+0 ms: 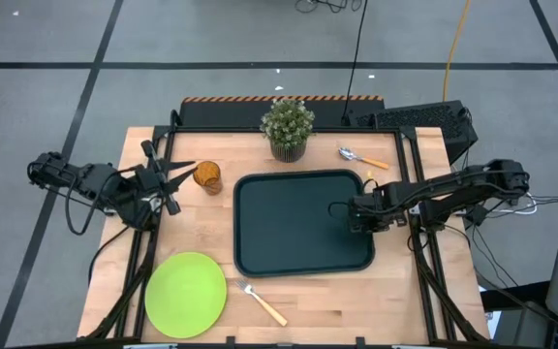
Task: Pick and place plate/cup/fork/spoon on tray
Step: Adjust the serving tray on the table, then put the spoon on the right side on the serving tray
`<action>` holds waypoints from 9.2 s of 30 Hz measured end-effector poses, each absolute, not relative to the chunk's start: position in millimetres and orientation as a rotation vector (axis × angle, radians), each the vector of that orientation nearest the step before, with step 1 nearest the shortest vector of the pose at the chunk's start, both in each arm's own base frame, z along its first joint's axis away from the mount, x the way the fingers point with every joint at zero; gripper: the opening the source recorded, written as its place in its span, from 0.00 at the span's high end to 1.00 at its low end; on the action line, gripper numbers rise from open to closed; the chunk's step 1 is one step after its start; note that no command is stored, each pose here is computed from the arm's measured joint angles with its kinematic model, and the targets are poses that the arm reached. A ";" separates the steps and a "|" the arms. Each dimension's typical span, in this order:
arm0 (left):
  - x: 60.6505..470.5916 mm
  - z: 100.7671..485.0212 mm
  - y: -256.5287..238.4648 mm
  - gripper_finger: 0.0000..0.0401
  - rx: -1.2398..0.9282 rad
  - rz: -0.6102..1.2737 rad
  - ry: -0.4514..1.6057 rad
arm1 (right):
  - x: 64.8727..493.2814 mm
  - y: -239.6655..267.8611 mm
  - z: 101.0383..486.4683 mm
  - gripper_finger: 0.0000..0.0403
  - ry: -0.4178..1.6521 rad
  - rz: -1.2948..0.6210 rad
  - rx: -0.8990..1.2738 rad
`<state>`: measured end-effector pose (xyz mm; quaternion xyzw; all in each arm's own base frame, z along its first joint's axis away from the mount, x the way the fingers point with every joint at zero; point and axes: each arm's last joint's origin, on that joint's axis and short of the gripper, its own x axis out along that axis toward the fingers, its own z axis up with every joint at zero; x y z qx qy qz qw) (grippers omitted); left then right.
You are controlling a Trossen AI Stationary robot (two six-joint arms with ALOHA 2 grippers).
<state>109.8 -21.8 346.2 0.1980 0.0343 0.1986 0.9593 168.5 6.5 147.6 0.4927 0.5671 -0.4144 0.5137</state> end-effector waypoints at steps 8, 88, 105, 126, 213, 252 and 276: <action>109.8 345.7 -21.9 0.82 0.397 0.400 0.072 | 168.7 6.5 147.3 0.90 1.353 -1.017 1.208; 109.9 342.6 -21.9 0.82 0.409 0.395 0.099 | 189.0 50.2 151.9 0.73 1.308 -0.768 1.465; 110.0 343.0 -21.9 0.82 0.407 0.396 0.095 | 158.6 4.6 210.2 0.73 0.707 -0.714 1.064; 110.0 343.3 -21.9 0.82 0.400 0.397 0.091 | 195.8 -77.9 291.5 0.73 0.210 -0.732 -0.257; 110.9 336.0 -13.5 0.82 0.371 0.461 0.159 | 163.8 -237.8 158.0 0.73 1.512 -0.469 0.217; 110.8 335.3 -13.4 0.82 0.376 0.461 0.166 | 155.4 -199.3 197.9 0.94 1.406 -0.712 0.672; 103.7 330.5 -8.4 0.82 0.383 0.597 0.227 | 239.0 -10.9 212.4 0.94 1.410 -0.792 1.058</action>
